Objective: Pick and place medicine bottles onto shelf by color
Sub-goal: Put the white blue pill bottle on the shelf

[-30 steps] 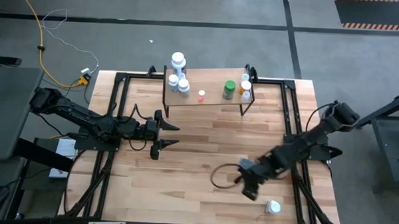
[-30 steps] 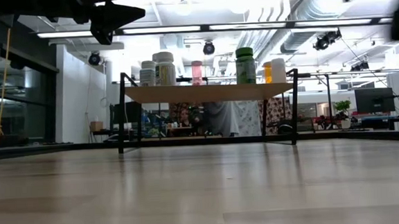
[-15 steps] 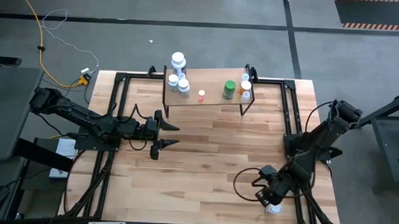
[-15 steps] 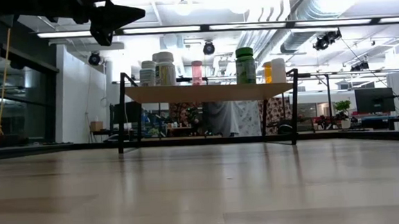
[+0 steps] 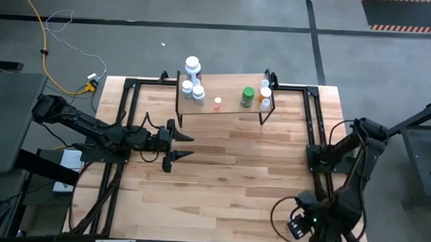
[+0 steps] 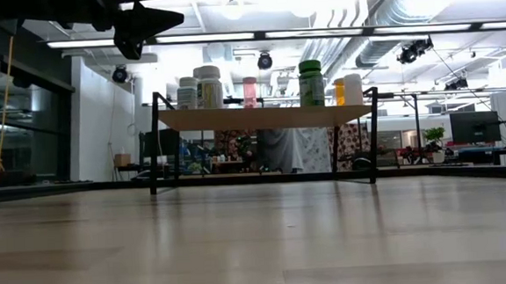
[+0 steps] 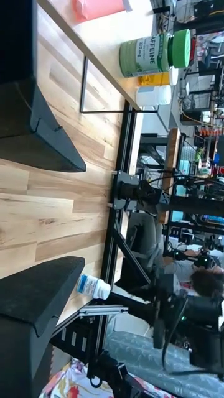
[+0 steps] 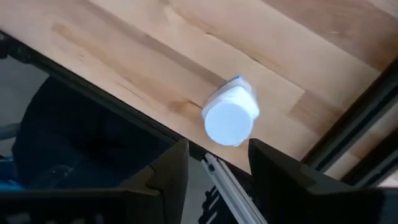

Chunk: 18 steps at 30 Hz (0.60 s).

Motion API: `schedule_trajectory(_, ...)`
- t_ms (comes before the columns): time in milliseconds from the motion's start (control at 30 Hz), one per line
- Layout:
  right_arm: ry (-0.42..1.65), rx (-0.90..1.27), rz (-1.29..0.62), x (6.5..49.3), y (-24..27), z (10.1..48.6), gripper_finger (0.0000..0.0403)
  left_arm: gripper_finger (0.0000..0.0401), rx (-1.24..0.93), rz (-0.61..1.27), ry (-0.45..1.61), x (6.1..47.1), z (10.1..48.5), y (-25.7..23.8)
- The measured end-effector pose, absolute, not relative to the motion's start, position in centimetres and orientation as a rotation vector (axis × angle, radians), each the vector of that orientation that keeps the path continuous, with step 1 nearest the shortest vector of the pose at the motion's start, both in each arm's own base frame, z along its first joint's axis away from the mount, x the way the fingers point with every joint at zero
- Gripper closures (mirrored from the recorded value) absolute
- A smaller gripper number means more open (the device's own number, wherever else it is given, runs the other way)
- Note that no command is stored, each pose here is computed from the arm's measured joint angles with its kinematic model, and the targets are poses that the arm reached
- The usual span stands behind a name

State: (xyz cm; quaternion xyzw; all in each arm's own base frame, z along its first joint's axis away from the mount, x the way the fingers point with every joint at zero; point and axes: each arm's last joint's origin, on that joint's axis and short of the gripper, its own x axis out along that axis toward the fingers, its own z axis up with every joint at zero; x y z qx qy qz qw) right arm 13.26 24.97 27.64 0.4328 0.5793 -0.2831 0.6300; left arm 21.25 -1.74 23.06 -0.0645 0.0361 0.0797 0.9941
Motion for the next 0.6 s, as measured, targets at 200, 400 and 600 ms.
schedule_trajectory(200,1.377,0.942,-0.641,13.0,26.5,26.7,0.0247,0.0176,-0.084,0.166,0.075,21.2,23.1,-1.7)
schedule_trajectory(400,1.409,0.933,-0.655,12.8,26.5,26.6,0.0244,0.0176,-0.078,0.168,0.075,21.2,23.1,-1.7)
schedule_trajectory(600,1.370,0.935,-0.683,13.1,26.2,26.6,0.0182,0.0176,-0.084,0.169,0.074,21.2,23.1,-1.7)
